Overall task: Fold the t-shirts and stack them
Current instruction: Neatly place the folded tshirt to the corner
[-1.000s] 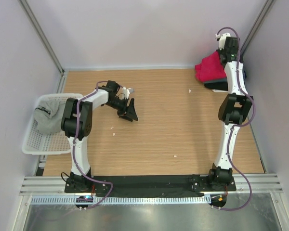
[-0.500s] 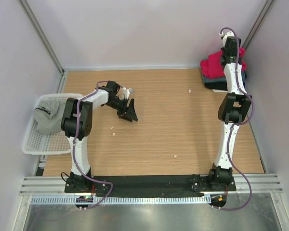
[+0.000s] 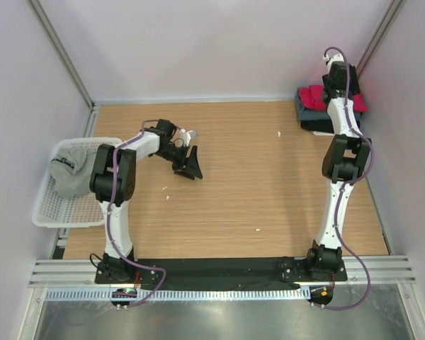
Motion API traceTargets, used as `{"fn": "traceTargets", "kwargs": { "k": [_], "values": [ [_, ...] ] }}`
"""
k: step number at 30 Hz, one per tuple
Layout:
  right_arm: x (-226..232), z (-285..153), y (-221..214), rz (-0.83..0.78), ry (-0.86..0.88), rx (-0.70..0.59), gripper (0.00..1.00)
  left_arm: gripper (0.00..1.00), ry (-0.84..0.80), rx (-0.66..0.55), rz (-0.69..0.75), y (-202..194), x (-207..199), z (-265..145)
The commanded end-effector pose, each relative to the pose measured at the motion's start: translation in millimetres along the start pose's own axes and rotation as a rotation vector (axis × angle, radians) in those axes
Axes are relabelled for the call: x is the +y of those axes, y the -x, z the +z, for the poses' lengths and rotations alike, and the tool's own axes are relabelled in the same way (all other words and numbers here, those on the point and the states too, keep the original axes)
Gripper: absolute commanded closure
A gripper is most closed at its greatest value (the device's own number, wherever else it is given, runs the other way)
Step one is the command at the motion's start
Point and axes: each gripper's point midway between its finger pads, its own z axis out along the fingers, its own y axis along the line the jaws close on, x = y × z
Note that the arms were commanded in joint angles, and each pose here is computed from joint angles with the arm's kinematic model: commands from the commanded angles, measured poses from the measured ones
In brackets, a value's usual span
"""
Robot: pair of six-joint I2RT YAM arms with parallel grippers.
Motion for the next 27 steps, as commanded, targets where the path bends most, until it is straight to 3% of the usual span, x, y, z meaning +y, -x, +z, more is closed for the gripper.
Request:
{"fn": "traceTargets", "kwargs": {
  "k": [1, 6, 9, 11, 13, 15, 16, 17, 22, 23, 26, 27],
  "values": [
    [-62, -42, 54, 0.14, -0.091, -0.13, 0.29, 0.42, -0.006, -0.002, 0.015, 0, 2, 1],
    [-72, -90, 73, 0.224, -0.03, -0.185, 0.27, 0.42, -0.026, -0.02, 0.02, 6, -7, -4],
    [-77, -136, 90, 0.319, 0.044, -0.242, 0.0, 0.41, -0.004, -0.058, 0.069, 18, -20, -18],
    [-69, -167, 98, 0.391, 0.161, -0.265, 0.0, 0.38, 0.059, -0.097, 0.131, 30, -29, -35],
    [-54, -186, 99, 0.435, 0.272, -0.258, 0.0, 0.29, 0.131, -0.14, 0.18, 40, -32, -50],
    [-19, -212, 98, 0.495, 0.481, -0.228, 0.0, 0.21, 0.195, -0.211, 0.246, 53, -47, -74],
    [-2, -224, 97, 0.509, 0.585, -0.219, 0.0, 0.14, 0.261, -0.248, 0.266, 61, -45, -85],
    [29, -244, 94, 0.536, 0.769, -0.199, 0.0, 0.01, 0.296, -0.275, 0.279, 65, -47, -93],
    [120, -340, 69, 0.55, 1.312, -0.078, 0.0, 0.0, 0.469, -0.46, 0.326, 81, -70, -149],
    [139, -344, 45, 0.559, 1.332, 0.001, 0.0, 0.0, 0.488, -0.499, 0.337, 84, -75, -158],
    [171, -365, 17, 0.543, 1.291, 0.059, 0.01, 0.0, 0.574, -0.62, 0.333, 79, -74, -179],
    [170, -350, 8, 0.554, 1.165, 0.068, 0.0, 0.01, 0.607, -0.646, 0.334, 77, -71, -184]
  ]
}}
